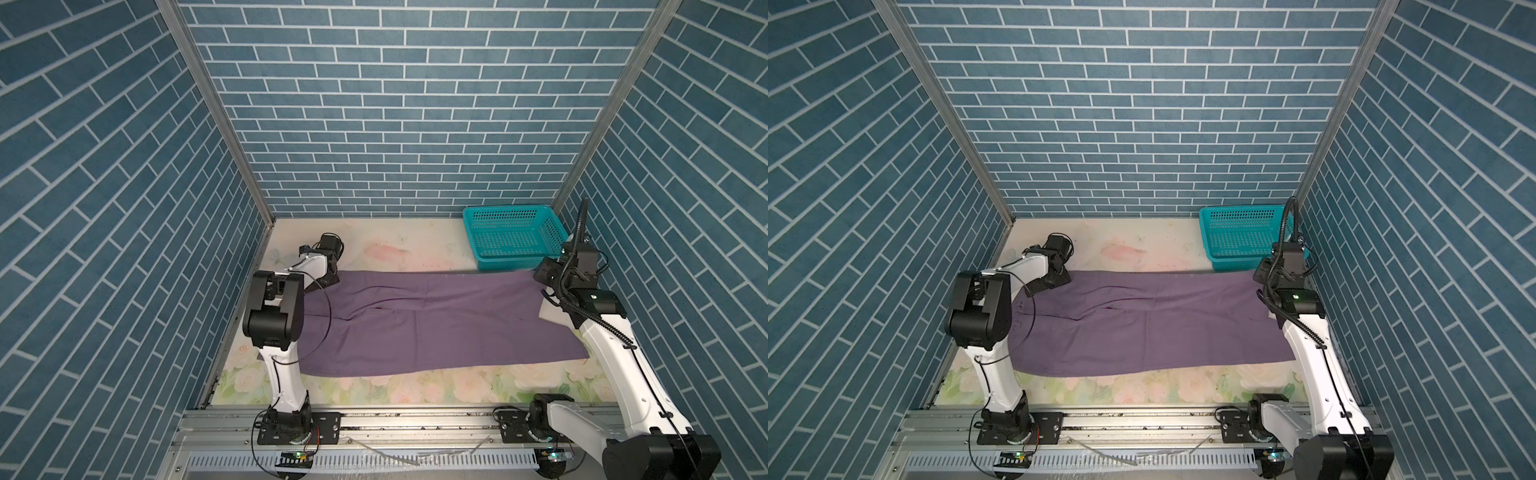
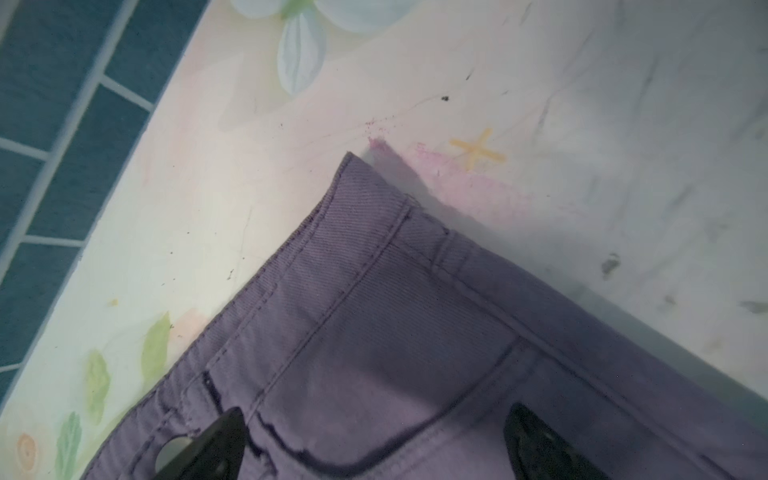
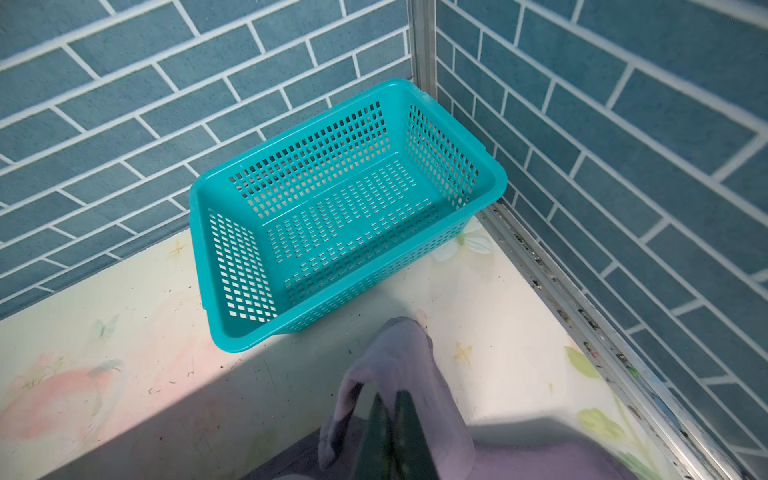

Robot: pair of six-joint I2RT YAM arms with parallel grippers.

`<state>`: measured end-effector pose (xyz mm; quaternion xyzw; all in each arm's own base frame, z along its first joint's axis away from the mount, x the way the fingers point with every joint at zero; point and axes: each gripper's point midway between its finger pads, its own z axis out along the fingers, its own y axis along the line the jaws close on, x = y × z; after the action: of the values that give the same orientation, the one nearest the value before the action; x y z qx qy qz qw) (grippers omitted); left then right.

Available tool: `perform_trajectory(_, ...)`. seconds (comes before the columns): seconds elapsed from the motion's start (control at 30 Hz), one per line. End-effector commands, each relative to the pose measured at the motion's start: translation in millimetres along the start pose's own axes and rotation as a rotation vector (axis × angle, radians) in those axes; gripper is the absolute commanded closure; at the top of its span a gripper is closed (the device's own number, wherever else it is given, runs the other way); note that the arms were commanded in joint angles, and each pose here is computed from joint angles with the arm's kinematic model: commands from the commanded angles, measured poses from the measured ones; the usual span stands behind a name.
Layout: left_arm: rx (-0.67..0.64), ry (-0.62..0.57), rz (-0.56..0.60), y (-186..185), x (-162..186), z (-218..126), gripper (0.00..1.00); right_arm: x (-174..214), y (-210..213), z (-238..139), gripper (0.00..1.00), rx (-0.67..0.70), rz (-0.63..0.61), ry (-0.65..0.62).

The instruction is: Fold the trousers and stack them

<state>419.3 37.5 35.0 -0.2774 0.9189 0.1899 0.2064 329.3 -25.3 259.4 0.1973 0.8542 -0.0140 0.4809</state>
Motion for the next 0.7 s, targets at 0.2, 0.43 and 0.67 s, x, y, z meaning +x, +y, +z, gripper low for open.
perform_trajectory(0.2,-0.019,0.096,0.013,-2.2,-10.0,12.3,0.66,17.5,-31.1,-26.8,1.00,0.105,0.080,0.020)
perform_trajectory(0.43,-0.059,0.104,-0.028,23.4,4.8,-1.1,1.00,2.7,-50.6,-68.7,1.00,0.142,0.137,-0.078)
perform_trajectory(0.67,-0.098,0.181,-0.051,75.4,68.7,-20.7,1.00,21.3,-72.1,-92.7,1.00,0.190,0.192,-0.078)
